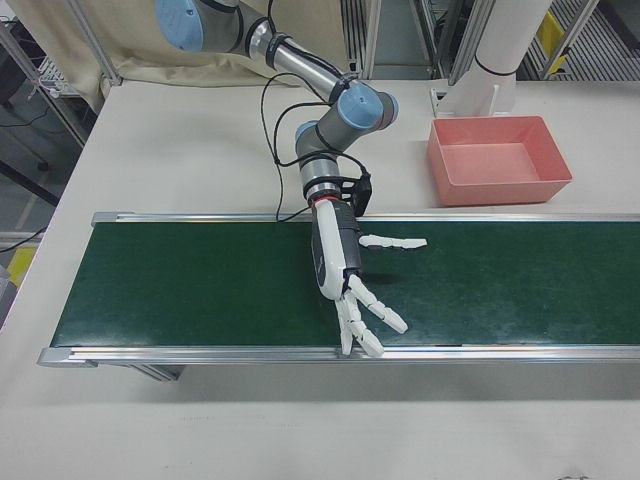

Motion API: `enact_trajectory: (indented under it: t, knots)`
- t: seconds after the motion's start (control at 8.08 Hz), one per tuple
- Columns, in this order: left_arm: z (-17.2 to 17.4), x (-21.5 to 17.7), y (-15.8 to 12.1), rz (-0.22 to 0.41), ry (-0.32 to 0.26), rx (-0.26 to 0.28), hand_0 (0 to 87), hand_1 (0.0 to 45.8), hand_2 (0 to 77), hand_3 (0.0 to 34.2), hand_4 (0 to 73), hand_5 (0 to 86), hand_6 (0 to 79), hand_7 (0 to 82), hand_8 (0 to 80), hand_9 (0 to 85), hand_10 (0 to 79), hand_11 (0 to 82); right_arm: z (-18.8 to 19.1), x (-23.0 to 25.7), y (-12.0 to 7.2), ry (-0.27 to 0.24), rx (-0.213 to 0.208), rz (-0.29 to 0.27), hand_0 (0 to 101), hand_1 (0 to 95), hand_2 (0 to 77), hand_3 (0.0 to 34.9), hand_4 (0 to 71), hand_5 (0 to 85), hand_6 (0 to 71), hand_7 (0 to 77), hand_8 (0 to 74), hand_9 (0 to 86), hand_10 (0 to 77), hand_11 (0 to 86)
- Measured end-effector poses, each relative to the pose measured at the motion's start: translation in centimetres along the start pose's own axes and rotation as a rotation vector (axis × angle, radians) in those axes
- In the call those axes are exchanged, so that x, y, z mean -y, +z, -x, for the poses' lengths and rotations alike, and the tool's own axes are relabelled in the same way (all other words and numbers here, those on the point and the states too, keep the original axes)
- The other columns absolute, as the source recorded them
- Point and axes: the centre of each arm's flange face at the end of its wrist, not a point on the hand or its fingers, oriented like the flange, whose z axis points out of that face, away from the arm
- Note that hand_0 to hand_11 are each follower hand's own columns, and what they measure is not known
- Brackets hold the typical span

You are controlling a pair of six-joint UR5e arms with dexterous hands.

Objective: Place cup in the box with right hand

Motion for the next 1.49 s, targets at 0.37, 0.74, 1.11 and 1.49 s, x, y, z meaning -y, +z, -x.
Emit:
enact_trajectory:
  t: [0.37,0.74,1.11,1.49]
  knots:
    - [0.01,0.02,0.01,0.000,0.000,0.000,0.0,0.5,1.1,0.0,1.1,0.0,0.5,0.5,0.0,0.0,0.0,0.0,-0.47,-0.30,-0.10,0.004,-0.008,0.004,59,25.1,0.5,0.4,3.3,8.2,6.5,18.5,8.7,13.1,0.5,2.7]
    - [0.02,0.02,0.01,0.000,0.000,0.000,0.0,0.5,1.1,0.0,1.1,0.5,0.5,0.5,0.0,0.0,0.0,0.0,-0.86,-0.51,-0.25,0.007,-0.015,0.007,60,25.1,0.5,0.3,1.6,8.2,6.5,18.5,8.7,13.1,0.5,2.7]
    - [0.04,0.02,0.02,0.000,0.000,0.001,0.0,0.5,1.1,0.0,1.1,0.5,0.0,0.5,0.0,0.0,0.0,0.0,-1.11,-0.67,-0.37,0.010,-0.019,0.010,60,25.1,0.5,0.0,1.6,8.2,6.5,16.9,8.7,13.1,0.5,2.7]
    - [0.04,0.02,0.02,0.000,0.000,0.001,0.0,0.5,1.1,0.0,1.1,0.5,0.5,0.5,0.0,0.0,0.0,0.0,-1.14,-0.39,-0.46,0.005,-0.021,0.005,60,24.5,0.5,0.0,3.3,8.7,6.5,19.1,8.7,13.1,0.5,2.7]
